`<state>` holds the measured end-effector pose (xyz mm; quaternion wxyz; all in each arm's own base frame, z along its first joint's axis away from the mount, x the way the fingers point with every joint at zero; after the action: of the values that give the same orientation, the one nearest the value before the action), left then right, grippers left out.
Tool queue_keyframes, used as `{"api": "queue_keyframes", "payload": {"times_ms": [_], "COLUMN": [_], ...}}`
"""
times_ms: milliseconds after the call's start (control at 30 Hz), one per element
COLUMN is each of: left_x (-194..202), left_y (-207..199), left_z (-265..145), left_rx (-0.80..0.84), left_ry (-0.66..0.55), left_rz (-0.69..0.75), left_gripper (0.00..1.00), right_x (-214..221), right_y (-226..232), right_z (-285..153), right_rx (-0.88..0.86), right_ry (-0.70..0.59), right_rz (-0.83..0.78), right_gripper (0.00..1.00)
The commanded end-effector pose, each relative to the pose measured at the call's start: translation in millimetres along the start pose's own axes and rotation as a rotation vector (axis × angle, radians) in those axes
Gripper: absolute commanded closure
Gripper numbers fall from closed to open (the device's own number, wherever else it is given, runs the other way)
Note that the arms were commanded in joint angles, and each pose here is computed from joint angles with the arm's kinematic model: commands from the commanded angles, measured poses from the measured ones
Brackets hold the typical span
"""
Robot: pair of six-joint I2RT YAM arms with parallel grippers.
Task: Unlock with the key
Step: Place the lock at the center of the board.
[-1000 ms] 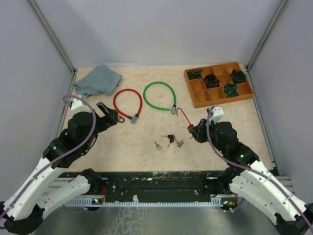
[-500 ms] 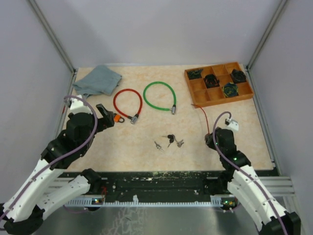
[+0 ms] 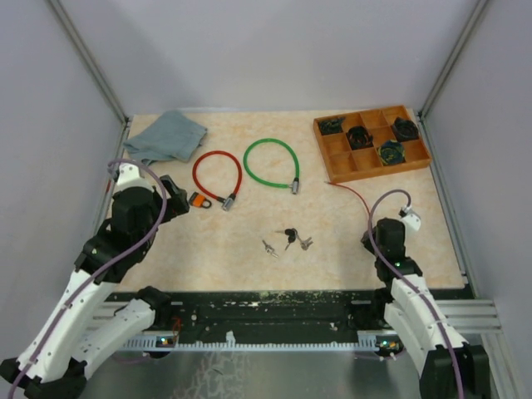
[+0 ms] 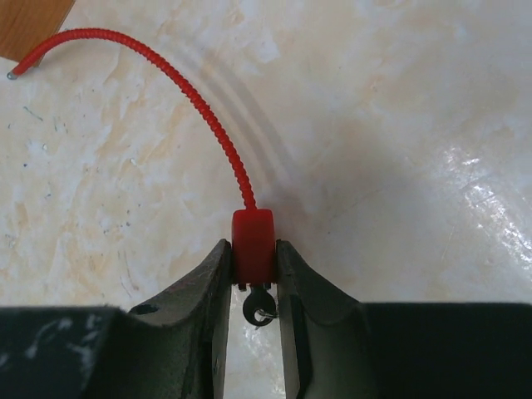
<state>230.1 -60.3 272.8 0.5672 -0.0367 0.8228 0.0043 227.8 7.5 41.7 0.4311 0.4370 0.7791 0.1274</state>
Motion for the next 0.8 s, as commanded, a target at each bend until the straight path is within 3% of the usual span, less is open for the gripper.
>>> {"api": "queue_keyframes", "payload": {"times_ms": [0,167,367,767], "left_x": [-1,-2,1,49], "left_y": [-1,2,2,-25], "left_z": [10,16,23,90], "left_rx": [0.051,0.071,0.069,0.090], "left_ry": [0.000,0.002,0.022,0.332], "left_rz": [-0.006,-0.032,-0.036,0.026], "left_gripper": [0.00,0.00,0.00,0.00], "right_x": [-29,-29,-7,3], "right_y": [22,37,48,133], "right_z": [-2,-15,-30,-70], "right_rx": [-0.050,-0.112,-0.182,-0.505], "right_ry": [-0.098,-0.058,0.100,0.088], "right_rz": [0.012,-0.017,-0.101,-0.397], "right_gripper": [0.67,0.54,0.42,0.36]}}
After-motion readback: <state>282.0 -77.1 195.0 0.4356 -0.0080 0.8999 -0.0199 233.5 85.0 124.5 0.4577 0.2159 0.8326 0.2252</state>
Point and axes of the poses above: each gripper's point midway between its finger pads, its own z axis out along the fingers, its own y axis along the line the jaws close on, x = y × z, the point moved 1 cm from there along -z, back along the fingers, and after that the axes turned 15 degrees about z, right-handed, at the moved point
